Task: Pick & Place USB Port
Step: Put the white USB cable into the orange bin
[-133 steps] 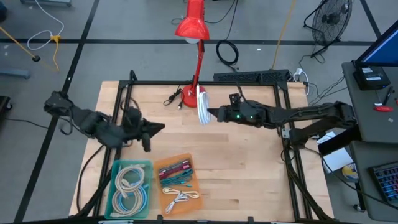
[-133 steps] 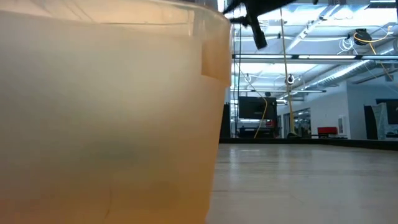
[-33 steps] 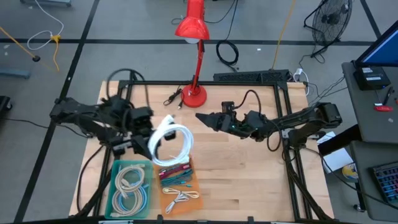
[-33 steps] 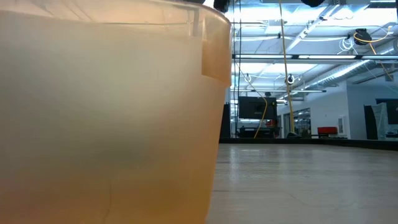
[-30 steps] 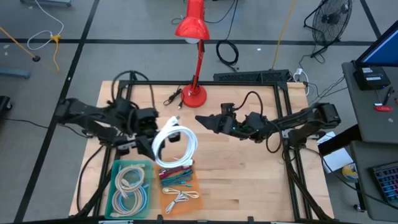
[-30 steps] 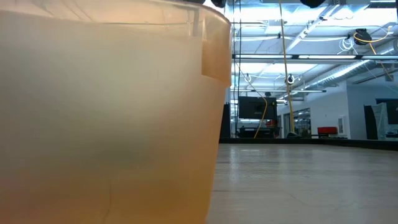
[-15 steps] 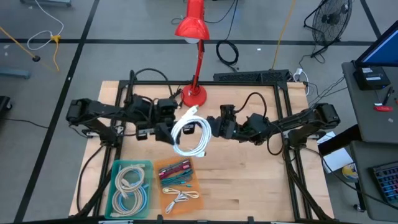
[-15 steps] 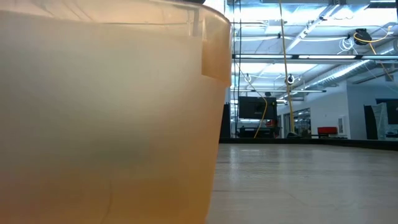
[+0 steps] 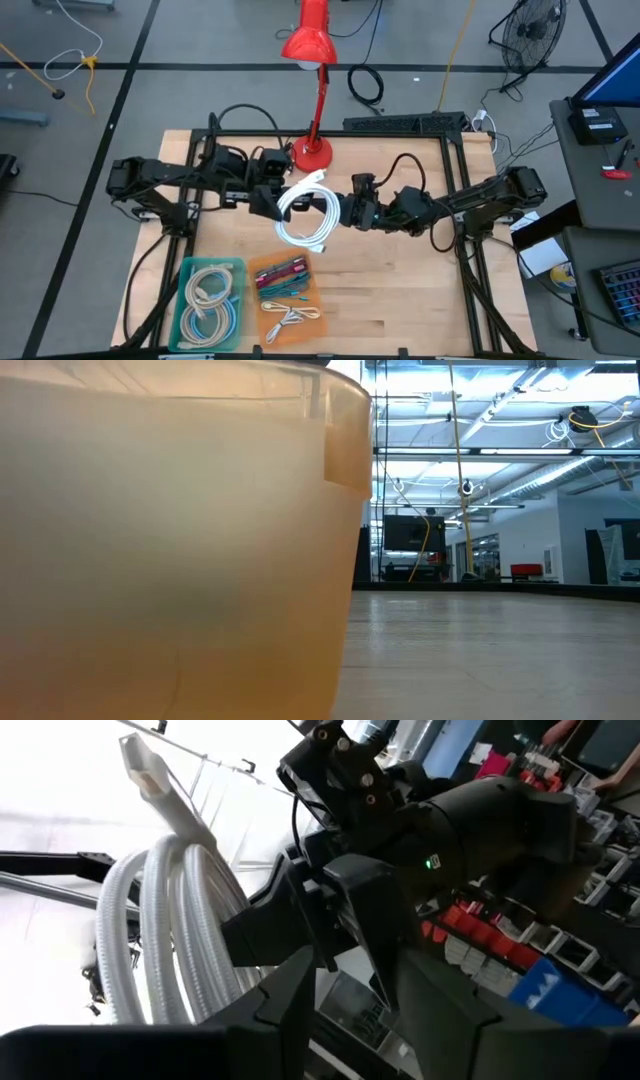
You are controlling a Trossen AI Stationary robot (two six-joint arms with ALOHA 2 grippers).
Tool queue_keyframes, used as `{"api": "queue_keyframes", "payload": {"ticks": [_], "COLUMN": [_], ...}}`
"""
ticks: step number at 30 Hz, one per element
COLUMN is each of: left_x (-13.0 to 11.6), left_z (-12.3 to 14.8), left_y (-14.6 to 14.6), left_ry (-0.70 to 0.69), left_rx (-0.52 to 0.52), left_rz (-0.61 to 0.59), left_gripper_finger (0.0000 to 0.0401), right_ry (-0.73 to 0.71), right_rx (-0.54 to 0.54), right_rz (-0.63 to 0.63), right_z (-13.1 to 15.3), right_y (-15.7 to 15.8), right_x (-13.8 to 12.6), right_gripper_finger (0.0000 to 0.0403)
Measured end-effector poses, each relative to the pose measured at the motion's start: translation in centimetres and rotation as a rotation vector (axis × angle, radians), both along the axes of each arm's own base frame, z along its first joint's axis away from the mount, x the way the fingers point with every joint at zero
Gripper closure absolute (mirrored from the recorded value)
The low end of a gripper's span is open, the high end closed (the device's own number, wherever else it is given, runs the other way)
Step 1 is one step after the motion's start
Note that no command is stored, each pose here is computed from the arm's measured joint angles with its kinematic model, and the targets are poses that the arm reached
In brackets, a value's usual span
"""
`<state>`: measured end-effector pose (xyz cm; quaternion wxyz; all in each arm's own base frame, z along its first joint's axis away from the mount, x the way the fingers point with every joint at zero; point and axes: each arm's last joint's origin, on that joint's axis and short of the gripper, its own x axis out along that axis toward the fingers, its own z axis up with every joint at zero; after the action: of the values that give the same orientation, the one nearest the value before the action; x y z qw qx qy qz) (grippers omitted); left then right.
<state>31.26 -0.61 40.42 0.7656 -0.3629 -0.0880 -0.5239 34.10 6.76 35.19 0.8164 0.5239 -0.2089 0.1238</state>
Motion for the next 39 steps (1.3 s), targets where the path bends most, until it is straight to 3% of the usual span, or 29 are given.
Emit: {"api": "queue_keyframes", "payload": {"ticks": [3, 11, 16, 20, 24, 29, 33, 36, 39], "left_x": [-0.1, -1.4, -4.6, -7.0, -9.6, -15.4, -19.0, -20.4, -20.5], "left_z": [0.1, 1.0, 3.5, 4.9, 4.0, 0.3, -1.6, -3.4, -5.2], "left_y": [0.0, -0.9, -2.5, -4.4, -6.5, -7.2, -7.7, -8.7, -10.4], "left_ry": [0.01, -0.015, -0.09, -0.004, 0.313, 0.796, 1.014, 1.194, 1.373], "left_rx": [-0.004, 0.029, 0.037, 0.053, 0.145, 0.321, 0.452, 0.577, 0.709], "left_rz": [-0.012, -0.074, -0.138, -0.184, -0.128, 0.123, 0.284, 0.301, 0.239], "left_gripper_finger": [0.0364, 0.0366, 0.0366, 0.0366, 0.0366, 0.0366, 0.0366, 0.0366, 0.0366], "right_ry": [0.002, 0.003, 0.051, 0.122, 0.157, 0.175, 0.188, 0.207, 0.243], "right_rx": [0.007, -0.034, -0.04, -0.04, -0.028, -0.025, -0.018, -0.018, -0.018], "right_rz": [0.004, 0.104, 0.16, 0.161, 0.167, 0.149, 0.179, 0.224, 0.274], "right_z": [0.0, -0.1, -0.5, -1.1, -1.4, -1.6, -1.7, -1.9, -2.2], "right_y": [0.0, 0.3, 0.5, 0.5, 0.3, -0.3, -1.0, -1.5, -2.0], "right_x": [0.0, 0.0, 0.2, 0.5, 0.6, 0.8, 1.0, 1.1, 1.2], "right_gripper_finger": [0.0273, 0.0273, 0.0273, 0.0273, 0.0273, 0.0273, 0.0273, 0.0273, 0.0273]}}
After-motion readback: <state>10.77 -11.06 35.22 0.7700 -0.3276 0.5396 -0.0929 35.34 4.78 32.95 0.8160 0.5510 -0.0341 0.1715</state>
